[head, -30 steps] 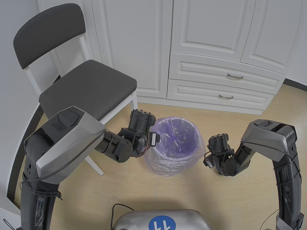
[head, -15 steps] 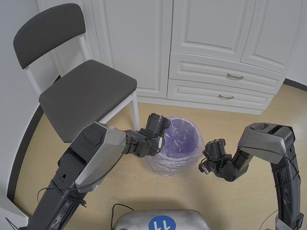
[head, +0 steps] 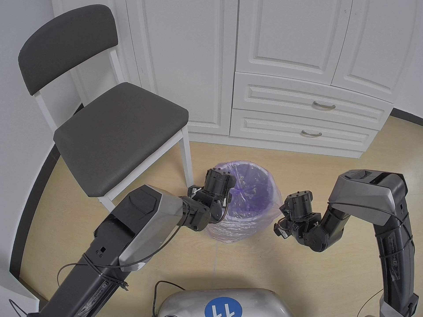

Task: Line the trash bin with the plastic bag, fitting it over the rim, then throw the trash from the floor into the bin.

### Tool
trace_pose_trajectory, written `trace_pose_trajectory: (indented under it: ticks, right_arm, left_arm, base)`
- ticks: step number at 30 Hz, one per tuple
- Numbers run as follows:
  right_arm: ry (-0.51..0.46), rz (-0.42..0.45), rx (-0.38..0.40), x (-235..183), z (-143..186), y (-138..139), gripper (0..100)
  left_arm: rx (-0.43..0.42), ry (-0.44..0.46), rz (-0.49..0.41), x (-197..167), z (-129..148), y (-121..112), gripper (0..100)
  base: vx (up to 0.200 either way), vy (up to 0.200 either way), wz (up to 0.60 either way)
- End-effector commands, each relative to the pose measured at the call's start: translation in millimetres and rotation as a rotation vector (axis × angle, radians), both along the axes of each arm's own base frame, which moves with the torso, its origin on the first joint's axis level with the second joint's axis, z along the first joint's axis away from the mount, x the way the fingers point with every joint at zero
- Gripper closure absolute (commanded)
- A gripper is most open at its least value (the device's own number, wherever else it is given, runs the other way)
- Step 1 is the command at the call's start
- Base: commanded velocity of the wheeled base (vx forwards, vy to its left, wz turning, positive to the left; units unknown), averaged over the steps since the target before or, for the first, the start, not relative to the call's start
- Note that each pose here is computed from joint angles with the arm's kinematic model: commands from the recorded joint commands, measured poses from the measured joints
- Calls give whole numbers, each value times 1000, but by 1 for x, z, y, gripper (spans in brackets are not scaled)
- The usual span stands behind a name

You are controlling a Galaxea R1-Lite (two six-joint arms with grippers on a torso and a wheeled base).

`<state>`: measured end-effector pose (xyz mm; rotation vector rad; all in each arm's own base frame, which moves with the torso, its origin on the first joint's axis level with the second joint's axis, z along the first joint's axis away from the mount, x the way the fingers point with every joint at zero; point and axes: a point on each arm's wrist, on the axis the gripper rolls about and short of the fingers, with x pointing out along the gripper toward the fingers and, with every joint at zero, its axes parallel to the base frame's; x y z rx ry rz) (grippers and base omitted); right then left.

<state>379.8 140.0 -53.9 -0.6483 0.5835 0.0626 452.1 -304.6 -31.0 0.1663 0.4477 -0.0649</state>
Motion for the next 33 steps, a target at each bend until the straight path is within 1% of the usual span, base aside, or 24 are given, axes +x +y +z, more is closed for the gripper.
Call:
trace_pose_trajectory:
  ticks: [1, 4, 6, 10, 12, 16, 19, 22, 24, 29, 30, 33]
  right_arm:
    - [6, 5, -3, -2, -1, 1, 0]
    - [6, 6, -2, -3, -1, 1, 0]
    - [5, 6, -2, -2, -1, 1, 0]
    - [6, 6, -2, -3, -1, 1, 0]
    - [8, 6, -3, -3, -1, 0, 0]
    - [14, 6, -4, -5, -1, -1, 0]
    - [12, 8, -2, -5, 0, -1, 0]
    - [12, 11, -1, -5, 0, 0, 0]
    - [13, 9, -1, -5, 0, -1, 0]
    - [15, 9, -2, -5, 0, -1, 0]
    - [15, 9, -2, -5, 0, -1, 0]
    - [15, 10, -3, -5, 0, -1, 0]
  left_arm:
    - [22, 23, -6, -4, -13, -4, 0]
    - [41, 25, -12, -5, -14, -5, 0]
    - [68, 11, -4, -5, -8, -4, 0]
    - [119, -15, 52, -2, 5, 1, 0]
    - [132, -11, 73, -2, 12, 4, 0]
    - [160, 29, 84, -7, 22, 14, 0]
    - [160, 37, 91, -10, 24, 19, 0]
    - [127, 38, 112, -12, 30, 22, 0]
    - [120, 43, 120, -13, 31, 25, 0]
    - [123, 56, 139, -13, 31, 35, 0]
    - [113, 57, 150, -13, 32, 38, 0]
    - [108, 73, 166, -13, 28, 43, 0]
  base:
    - [0, 0, 0]
    - [0, 0, 0]
    - [0, 0, 0]
    - [0, 0, 0]
    - [0, 0, 0]
    - [0, 0, 0]
    - [0, 0, 0]
    - [0, 0, 0]
    - [0, 0, 0]
    - [0, 0, 0]
    - [0, 0, 0]
    - [0, 0, 0]
